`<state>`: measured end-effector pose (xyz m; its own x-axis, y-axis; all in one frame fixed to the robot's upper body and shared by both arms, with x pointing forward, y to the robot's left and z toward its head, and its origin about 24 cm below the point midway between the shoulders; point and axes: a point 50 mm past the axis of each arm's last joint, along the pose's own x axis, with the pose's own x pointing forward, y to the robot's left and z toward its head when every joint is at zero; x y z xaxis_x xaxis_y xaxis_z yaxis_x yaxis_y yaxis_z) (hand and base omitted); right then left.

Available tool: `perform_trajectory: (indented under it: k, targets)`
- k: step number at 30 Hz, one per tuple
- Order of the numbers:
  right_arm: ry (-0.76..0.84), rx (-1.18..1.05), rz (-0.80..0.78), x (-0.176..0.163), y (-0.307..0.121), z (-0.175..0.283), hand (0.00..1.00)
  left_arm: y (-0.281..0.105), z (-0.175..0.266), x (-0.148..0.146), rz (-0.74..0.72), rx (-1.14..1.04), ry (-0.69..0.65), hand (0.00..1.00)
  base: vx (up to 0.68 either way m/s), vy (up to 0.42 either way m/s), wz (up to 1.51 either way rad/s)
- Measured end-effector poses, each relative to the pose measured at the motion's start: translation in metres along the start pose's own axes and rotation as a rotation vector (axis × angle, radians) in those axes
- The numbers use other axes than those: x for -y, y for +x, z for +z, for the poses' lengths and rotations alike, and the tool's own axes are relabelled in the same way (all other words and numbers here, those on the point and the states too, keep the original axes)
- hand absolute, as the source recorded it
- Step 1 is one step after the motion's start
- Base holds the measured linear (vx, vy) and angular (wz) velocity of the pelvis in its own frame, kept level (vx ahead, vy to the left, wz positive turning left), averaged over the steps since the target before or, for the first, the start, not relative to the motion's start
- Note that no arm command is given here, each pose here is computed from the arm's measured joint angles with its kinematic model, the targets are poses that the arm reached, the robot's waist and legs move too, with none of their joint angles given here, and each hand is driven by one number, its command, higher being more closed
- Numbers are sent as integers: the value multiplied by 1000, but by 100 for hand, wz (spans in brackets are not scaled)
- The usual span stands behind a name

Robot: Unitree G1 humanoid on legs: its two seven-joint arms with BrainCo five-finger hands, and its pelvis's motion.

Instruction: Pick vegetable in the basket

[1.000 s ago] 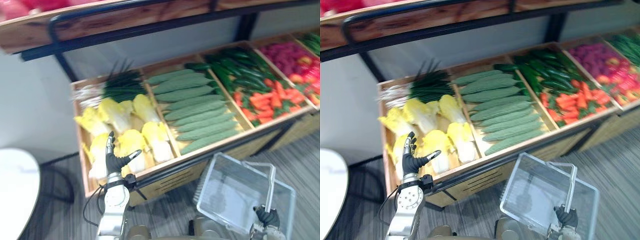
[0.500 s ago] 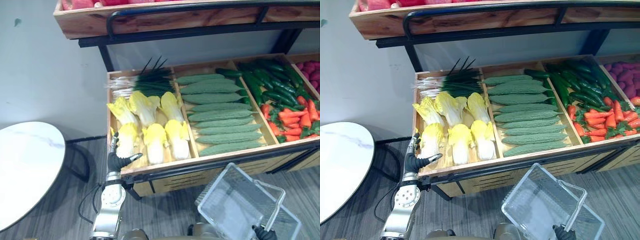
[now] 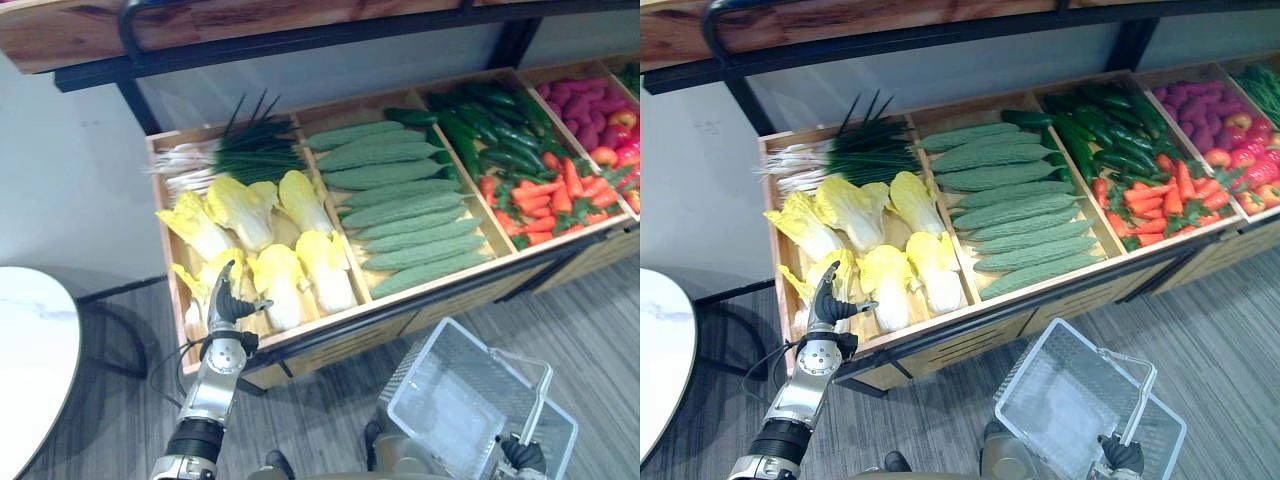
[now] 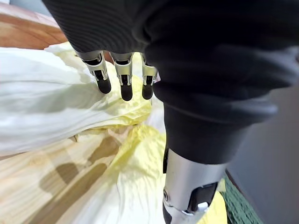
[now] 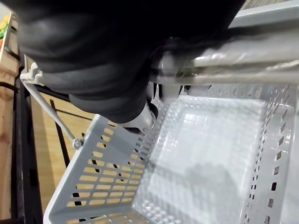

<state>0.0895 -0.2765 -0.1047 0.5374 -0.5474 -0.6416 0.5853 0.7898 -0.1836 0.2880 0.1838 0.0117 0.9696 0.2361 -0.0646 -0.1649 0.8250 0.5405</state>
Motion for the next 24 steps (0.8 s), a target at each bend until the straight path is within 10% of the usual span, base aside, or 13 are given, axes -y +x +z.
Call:
perform_trajectory:
  k: [6,7,24]
  targets:
    - [7,70,16,-4,-1,16,100,16,35,7,-20,122,64,0,-10,-14,-15]
    - [10,79,20,-5,-1,18,100,19,40,7,-18,136,73,100,-7,-24,-7]
    - [29,216,102,-24,-9,46,100,50,56,-14,53,120,145,100,-15,-1,-4]
